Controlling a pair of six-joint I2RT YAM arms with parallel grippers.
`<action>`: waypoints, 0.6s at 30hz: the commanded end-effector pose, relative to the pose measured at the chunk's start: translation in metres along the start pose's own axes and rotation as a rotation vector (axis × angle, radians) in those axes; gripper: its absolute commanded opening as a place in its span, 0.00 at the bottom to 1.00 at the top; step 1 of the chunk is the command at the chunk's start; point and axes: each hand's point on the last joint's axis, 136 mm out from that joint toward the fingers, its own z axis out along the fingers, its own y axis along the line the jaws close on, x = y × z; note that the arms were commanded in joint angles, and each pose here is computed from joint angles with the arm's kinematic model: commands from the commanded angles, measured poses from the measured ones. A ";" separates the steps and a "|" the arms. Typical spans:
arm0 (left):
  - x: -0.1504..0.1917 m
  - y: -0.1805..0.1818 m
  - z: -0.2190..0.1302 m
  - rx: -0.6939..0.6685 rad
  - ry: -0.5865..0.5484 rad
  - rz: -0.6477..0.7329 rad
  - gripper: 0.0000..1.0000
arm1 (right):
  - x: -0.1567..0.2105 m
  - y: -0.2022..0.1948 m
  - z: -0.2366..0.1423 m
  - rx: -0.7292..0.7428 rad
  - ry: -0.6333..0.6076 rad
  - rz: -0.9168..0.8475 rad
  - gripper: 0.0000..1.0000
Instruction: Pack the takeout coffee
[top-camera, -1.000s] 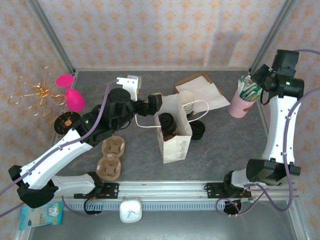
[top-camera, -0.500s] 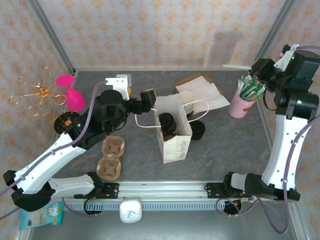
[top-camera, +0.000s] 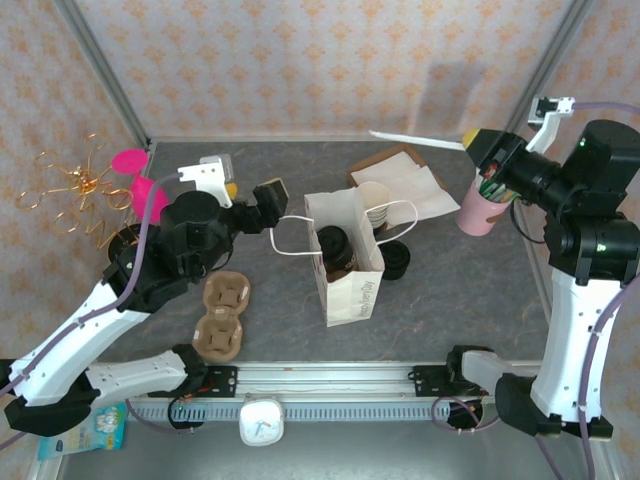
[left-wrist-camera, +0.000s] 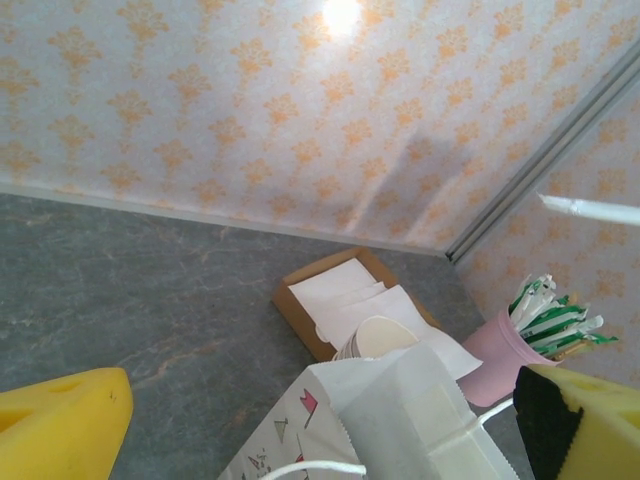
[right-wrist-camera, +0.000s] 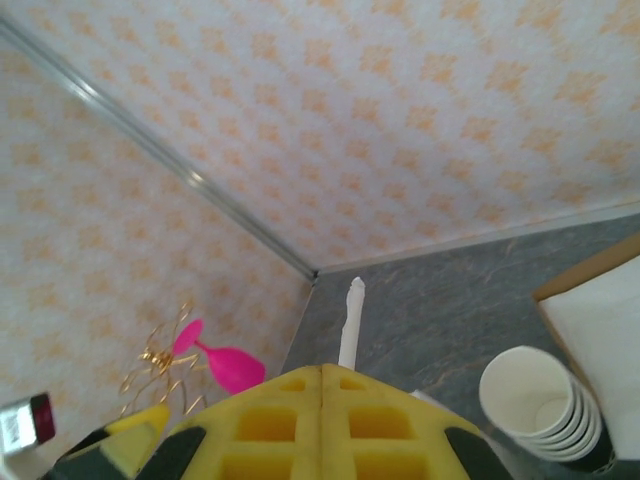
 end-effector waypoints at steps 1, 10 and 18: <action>0.010 0.019 -0.005 -0.066 0.027 -0.011 0.99 | 0.025 0.011 -0.005 -0.053 0.080 0.020 0.00; 0.022 0.024 -0.004 -0.086 0.075 0.005 0.99 | 0.061 0.014 -0.032 0.006 0.184 0.075 0.00; 0.031 0.028 0.000 -0.102 0.097 0.020 0.99 | 0.094 0.001 -0.037 0.029 0.266 0.134 0.00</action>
